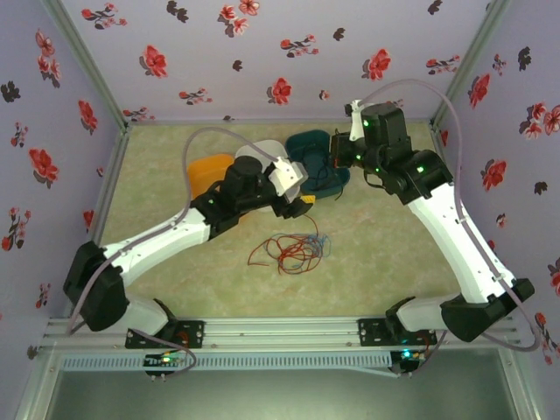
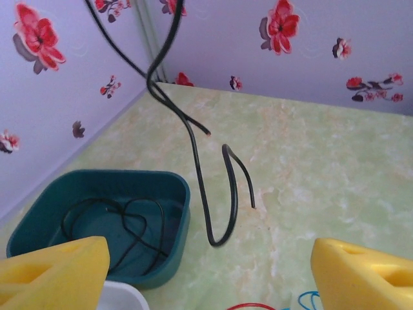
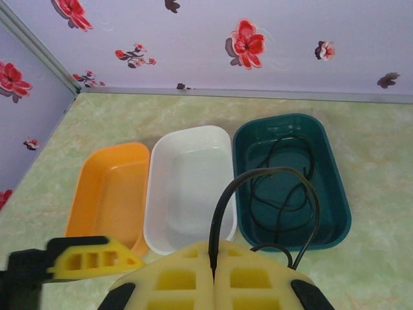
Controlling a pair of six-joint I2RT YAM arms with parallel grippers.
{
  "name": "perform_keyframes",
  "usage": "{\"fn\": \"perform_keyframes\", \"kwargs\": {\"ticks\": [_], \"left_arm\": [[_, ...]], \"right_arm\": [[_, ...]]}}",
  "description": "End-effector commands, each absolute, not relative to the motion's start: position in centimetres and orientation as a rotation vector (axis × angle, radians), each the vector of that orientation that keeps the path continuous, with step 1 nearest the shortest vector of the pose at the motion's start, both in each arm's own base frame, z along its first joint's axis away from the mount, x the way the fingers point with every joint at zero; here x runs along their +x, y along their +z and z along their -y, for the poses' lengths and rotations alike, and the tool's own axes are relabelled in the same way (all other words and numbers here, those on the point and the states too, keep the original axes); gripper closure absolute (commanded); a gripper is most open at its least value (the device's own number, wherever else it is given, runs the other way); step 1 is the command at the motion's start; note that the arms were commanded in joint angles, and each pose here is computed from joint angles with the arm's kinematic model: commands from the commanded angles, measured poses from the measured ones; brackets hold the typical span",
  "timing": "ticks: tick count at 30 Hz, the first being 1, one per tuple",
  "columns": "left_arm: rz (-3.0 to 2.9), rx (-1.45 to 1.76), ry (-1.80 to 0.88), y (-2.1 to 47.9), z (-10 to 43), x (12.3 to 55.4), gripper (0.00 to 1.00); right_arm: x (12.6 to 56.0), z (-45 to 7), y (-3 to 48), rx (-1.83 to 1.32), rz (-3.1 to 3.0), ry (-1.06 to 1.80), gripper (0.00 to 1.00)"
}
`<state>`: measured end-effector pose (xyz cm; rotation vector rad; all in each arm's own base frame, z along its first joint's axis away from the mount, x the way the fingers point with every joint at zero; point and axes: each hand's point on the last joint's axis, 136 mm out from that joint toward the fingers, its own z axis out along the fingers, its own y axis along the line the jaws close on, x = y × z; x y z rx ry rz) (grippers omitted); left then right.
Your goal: Untangle the cables
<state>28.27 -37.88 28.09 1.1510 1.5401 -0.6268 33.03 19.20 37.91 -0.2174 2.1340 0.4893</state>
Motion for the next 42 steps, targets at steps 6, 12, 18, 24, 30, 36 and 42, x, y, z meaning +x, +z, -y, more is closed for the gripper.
{"fn": "perform_keyframes", "kwargs": {"ticks": [6, 12, 18, 24, 30, 36, 42], "left_arm": [[-1.424, 1.271, -0.597, 28.9, 41.2, 29.6, 0.33], [-1.449, 1.249, -0.618, 28.6, 41.9, 30.1, 0.69], [-1.508, 1.156, -0.59, 27.9, 40.4, 30.8, 1.0], [-1.5, 0.869, -0.737, 30.2, 37.8, 32.1, 1.0], [-1.379, 0.642, -0.96, 33.9, 35.2, 32.2, 1.0], [-1.268, 0.475, -1.101, 37.2, 32.1, 32.7, 1.0], [-1.226, 0.177, -1.176, 38.3, 27.7, 35.3, 1.0]], "right_arm": [[33.3, -20.3, 39.7, -0.219, -2.085, 0.588, 1.0], [33.8, -19.7, 39.2, -0.185, -2.096, 0.567, 1.0], [34.6, -17.5, 38.8, -0.076, -2.091, 0.566, 1.0], [35.7, -15.0, 36.8, 0.057, -2.129, 0.524, 1.0], [36.2, -13.2, 33.8, 0.151, -2.205, 0.45, 1.0], [36.2, -11.6, 31.1, 0.191, -2.284, 0.334, 1.0], [36.1, -11.0, 29.5, 0.21, -2.326, 0.313, 1.0]]}}
